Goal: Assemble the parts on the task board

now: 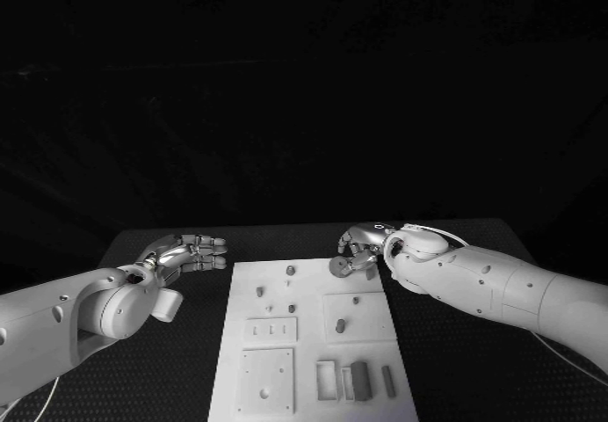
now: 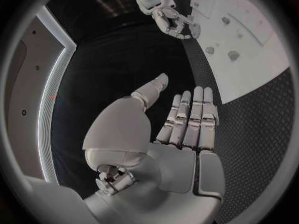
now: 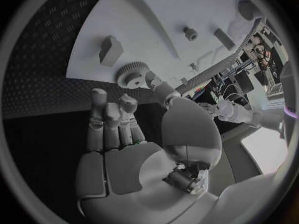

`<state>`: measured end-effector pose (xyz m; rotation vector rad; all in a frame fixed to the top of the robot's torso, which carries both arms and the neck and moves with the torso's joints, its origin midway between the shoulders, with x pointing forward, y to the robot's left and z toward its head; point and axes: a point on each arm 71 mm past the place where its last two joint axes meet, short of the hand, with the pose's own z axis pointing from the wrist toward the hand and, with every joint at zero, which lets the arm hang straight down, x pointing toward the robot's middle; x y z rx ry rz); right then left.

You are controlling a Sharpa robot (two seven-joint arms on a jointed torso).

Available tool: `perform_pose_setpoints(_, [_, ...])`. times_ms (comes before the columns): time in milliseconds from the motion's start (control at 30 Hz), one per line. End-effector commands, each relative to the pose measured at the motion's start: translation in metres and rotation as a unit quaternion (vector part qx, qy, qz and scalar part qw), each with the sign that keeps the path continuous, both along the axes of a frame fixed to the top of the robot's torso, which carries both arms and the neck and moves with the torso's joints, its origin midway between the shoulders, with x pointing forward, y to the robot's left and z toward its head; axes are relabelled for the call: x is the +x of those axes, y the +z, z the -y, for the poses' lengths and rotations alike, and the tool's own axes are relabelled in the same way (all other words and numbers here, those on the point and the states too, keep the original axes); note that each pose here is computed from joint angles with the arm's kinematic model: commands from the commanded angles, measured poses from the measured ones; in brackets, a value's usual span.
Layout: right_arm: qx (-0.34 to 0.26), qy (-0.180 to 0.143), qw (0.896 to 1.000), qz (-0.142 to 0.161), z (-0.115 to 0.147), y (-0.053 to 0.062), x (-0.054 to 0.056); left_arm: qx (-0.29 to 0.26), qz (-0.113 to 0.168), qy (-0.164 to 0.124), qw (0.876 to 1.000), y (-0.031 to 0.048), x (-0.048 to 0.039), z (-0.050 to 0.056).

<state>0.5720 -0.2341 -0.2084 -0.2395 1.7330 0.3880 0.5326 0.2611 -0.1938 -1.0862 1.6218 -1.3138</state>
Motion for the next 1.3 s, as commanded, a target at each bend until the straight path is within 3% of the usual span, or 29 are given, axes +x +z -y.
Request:
perform_pose_setpoints(33, [-0.011, 0.009, 1.000, -0.006, -0.002, -0.003, -0.001, -0.004, 0.005, -0.010, 1.000, 0.0011, -0.0005, 0.002])
perform_pose_setpoints(900, [-0.017, 0.009, 0.999, -0.027, -0.008, -0.020, -0.002, -0.004, 0.002, -0.011, 1.000, 0.0007, 0.0002, 0.002])
perform_pose_setpoints(1300, [-0.050, -0.003, 0.998, -0.045, -0.005, -0.030, -0.003, -0.003, 0.002, -0.010, 1.000, 0.0006, 0.0000, 0.001])
